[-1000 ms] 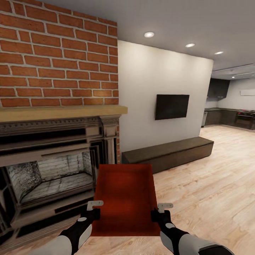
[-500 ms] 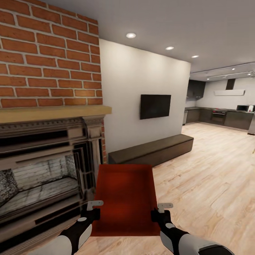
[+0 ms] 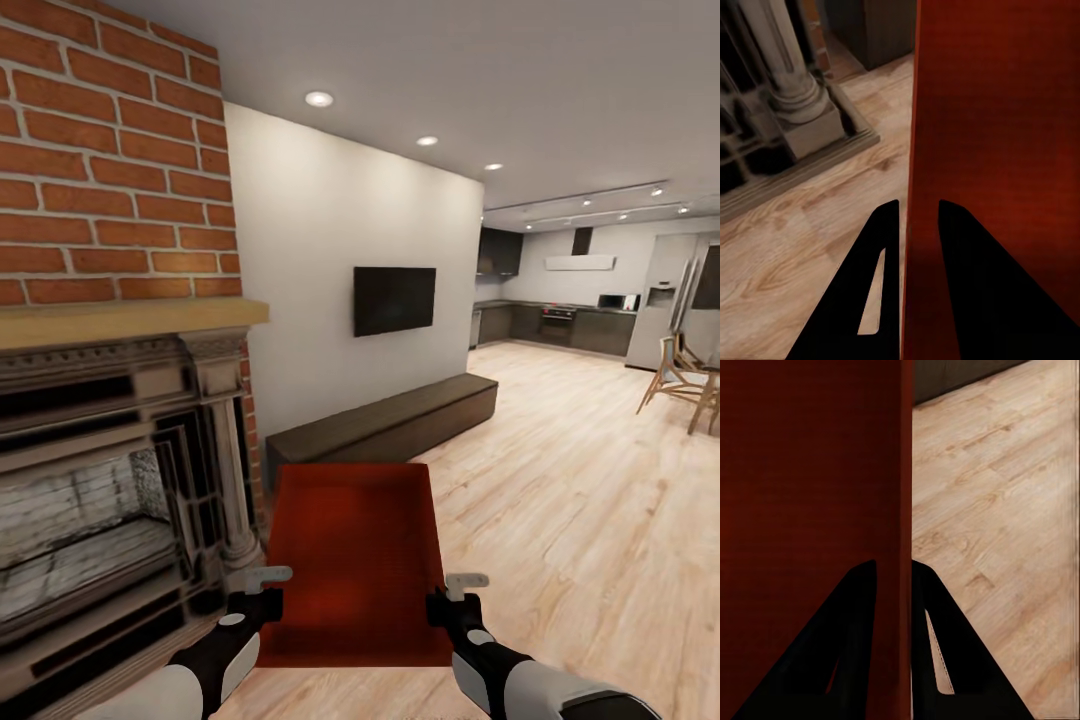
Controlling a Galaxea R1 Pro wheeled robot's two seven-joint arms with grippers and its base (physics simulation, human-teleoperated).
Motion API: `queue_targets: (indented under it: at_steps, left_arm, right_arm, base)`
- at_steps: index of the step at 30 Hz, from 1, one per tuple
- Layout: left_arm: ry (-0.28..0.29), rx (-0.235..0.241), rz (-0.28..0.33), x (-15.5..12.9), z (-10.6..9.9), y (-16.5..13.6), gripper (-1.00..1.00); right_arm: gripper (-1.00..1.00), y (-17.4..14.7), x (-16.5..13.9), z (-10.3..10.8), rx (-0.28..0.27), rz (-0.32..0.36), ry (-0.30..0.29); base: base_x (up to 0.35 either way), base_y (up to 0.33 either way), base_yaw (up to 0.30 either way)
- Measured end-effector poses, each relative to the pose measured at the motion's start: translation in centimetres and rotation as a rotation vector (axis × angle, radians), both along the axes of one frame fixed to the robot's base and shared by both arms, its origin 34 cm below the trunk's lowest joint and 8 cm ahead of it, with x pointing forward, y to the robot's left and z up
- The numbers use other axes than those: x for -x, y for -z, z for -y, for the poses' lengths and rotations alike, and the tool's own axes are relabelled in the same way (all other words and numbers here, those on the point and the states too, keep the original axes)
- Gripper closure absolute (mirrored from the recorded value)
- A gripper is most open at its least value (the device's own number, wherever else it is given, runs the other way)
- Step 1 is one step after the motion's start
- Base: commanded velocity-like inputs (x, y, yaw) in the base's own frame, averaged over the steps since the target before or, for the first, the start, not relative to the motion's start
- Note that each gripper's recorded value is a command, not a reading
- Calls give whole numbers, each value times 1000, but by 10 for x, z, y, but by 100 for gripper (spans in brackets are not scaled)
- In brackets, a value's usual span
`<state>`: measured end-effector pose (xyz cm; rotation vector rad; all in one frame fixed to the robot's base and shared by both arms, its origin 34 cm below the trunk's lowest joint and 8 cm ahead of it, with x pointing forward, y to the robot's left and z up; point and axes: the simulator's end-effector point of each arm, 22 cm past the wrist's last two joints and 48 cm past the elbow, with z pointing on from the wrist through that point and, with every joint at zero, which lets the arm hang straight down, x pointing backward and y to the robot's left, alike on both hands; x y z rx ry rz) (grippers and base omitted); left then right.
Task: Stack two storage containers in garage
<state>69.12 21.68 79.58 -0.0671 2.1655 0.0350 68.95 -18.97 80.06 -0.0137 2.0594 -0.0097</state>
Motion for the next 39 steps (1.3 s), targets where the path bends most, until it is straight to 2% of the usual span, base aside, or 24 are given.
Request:
queue_targets:
  at_steps: [22,30,39]
  left_arm:
    - [0,0,-1,0,0,0,100]
    - [0,0,0,0,0,0,100]
    - [1,0,1,0,0,-1,100]
  right_arm:
    - [100,0,0,0,1,0,-1]
    - [100,0,0,0,0,0,-1]
    - [100,-1,0,0,0,1,0]
  base:
    - [8,0,-281]
    - [252,0,-244]
    - [316,0,-89]
